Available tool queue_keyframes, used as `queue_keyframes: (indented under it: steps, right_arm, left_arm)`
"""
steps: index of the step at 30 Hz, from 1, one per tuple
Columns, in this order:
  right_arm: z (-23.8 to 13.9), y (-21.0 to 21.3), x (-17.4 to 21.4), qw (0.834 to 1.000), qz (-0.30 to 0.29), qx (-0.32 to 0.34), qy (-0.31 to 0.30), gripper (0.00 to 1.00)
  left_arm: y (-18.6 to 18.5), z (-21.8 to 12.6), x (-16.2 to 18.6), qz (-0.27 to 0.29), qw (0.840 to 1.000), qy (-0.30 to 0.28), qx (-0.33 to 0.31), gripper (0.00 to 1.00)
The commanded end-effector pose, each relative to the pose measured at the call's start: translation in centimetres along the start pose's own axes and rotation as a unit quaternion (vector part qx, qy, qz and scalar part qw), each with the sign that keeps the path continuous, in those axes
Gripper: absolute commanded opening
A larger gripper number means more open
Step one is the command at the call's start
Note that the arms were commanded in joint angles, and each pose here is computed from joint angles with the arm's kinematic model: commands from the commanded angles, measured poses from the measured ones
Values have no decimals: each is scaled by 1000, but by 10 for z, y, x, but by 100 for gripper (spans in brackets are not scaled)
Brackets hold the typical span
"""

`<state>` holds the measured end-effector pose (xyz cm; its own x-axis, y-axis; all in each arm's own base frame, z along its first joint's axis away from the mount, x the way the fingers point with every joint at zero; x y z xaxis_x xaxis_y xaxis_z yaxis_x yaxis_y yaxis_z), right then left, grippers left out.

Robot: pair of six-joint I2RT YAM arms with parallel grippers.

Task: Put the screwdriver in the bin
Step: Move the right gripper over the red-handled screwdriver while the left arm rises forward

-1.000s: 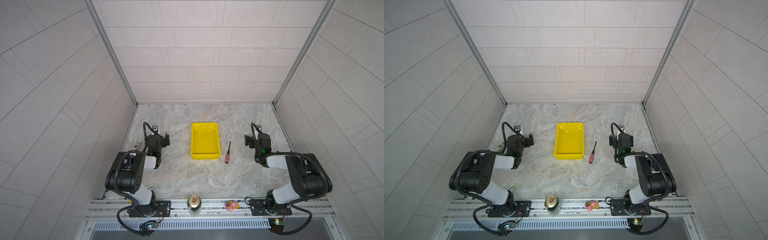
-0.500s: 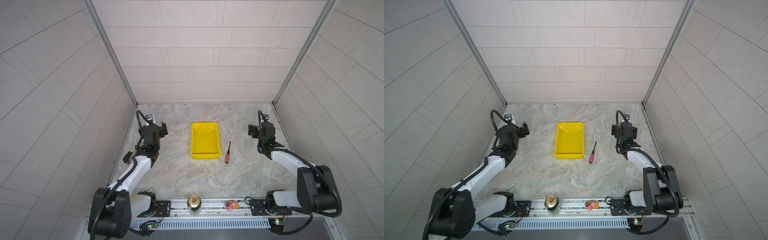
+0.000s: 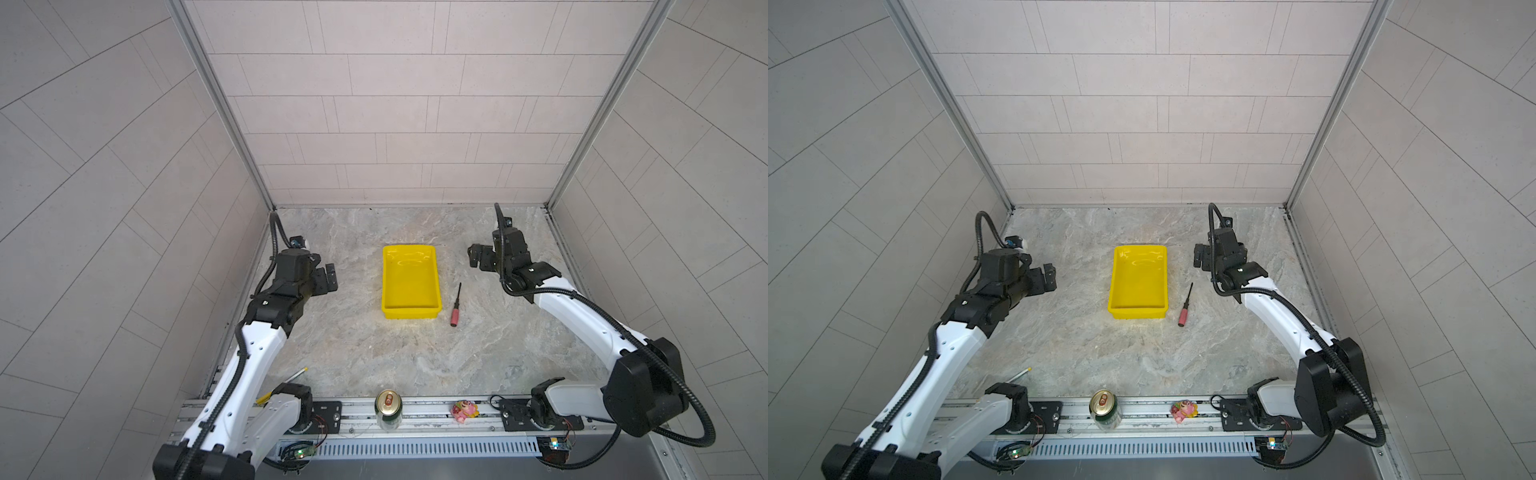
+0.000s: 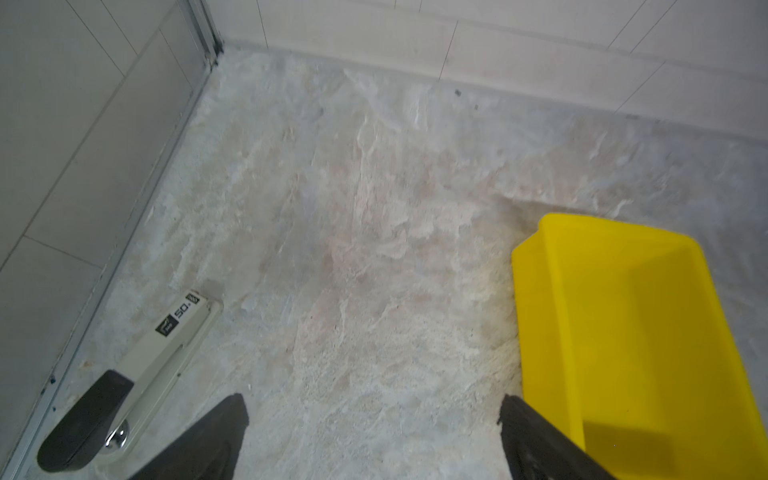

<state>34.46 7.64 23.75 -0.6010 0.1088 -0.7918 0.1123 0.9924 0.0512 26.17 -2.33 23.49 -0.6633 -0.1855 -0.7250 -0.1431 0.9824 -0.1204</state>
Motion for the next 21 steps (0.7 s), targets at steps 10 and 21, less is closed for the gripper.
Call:
queue_keyframes:
  steps: [10,21]
  right_arm:
    - [-17,3,79,988,-3,5,157,98]
    - [-4,24,133,977,2,-9,214,91]
  left_arm:
    - [5,-1,14,79,990,26,-115,100]
    - [-8,-12,19,148,976,6,-160,100]
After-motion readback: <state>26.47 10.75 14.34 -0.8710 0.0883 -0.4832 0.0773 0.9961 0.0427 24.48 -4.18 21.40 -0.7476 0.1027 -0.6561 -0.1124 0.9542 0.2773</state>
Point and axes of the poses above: each gripper's point midway between its finger pads, its own z axis out along the fingers, its own y axis along the line the jaws close on, x = y × z, the point moved 5 cm from there along -z, back along the fingers, and after that the axes turned 2 degrees about -z, right-handed, at the moved point
